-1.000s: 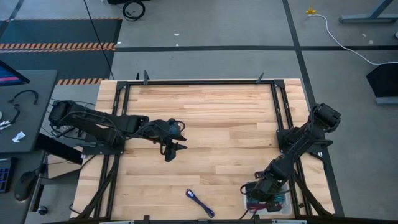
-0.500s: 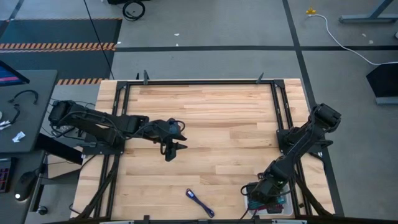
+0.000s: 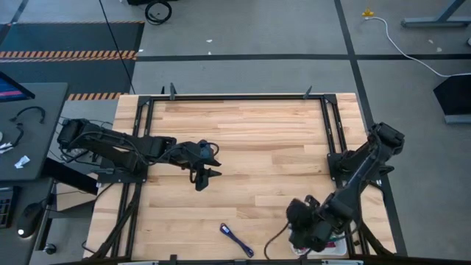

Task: Pick and place USB-C Cables
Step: Put the purple USB cable into the white bin

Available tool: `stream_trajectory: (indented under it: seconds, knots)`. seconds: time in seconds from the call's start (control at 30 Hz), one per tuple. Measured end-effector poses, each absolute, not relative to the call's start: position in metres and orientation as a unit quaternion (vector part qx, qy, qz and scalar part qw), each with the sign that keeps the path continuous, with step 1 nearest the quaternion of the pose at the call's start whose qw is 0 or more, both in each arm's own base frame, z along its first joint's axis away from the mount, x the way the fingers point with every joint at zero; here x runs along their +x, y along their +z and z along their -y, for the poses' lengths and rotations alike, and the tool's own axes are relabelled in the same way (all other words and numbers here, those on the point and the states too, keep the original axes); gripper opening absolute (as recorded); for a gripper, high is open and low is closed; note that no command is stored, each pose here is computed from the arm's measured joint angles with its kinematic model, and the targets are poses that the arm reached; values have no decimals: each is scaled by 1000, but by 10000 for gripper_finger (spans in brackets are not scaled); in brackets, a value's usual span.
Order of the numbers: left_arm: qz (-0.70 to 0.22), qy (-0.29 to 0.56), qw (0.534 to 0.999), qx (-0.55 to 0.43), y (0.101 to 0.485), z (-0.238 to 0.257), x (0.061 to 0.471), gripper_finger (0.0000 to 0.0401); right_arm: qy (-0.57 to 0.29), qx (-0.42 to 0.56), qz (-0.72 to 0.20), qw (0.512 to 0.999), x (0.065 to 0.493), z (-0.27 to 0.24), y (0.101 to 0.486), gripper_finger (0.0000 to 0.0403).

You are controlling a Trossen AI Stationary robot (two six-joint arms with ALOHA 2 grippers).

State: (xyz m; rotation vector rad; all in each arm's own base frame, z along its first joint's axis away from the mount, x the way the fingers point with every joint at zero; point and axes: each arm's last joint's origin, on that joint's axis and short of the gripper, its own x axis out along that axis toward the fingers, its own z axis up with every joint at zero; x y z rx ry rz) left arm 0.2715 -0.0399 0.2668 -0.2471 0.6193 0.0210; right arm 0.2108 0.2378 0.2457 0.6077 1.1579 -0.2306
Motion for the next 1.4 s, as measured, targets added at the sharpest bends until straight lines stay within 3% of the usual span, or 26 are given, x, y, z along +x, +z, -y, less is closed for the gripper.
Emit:
stream_trajectory:
  seconds: [0.2, 0.37, 0.67, 0.9, 1.1, 1.4]
  knots:
    - [-302, 1, 943, -141, 268, 44, 271, 172, -227, 304, -343, 859, 199, -238, 237, 130]
    - [-298, -87, 942, -126, 271, 66, 269, 172, -260, 317, -227, 883, 190, -234, 221, 128]
    - [-294, -230, 928, -10, 268, 131, 247, 172, -190, 341, -195, 900, 189, -256, 226, 128]
    - [-335, -229, 913, -35, 253, 159, 239, 172, -110, 327, -188, 919, 185, -276, 236, 128]
    - [-355, -229, 906, -26, 225, 174, 255, 172, -55, 331, -157, 929, 188, -288, 250, 128]
    - [-309, -230, 923, -23, 189, 184, 309, 175, -14, 348, -129, 929, 194, -295, 266, 127]
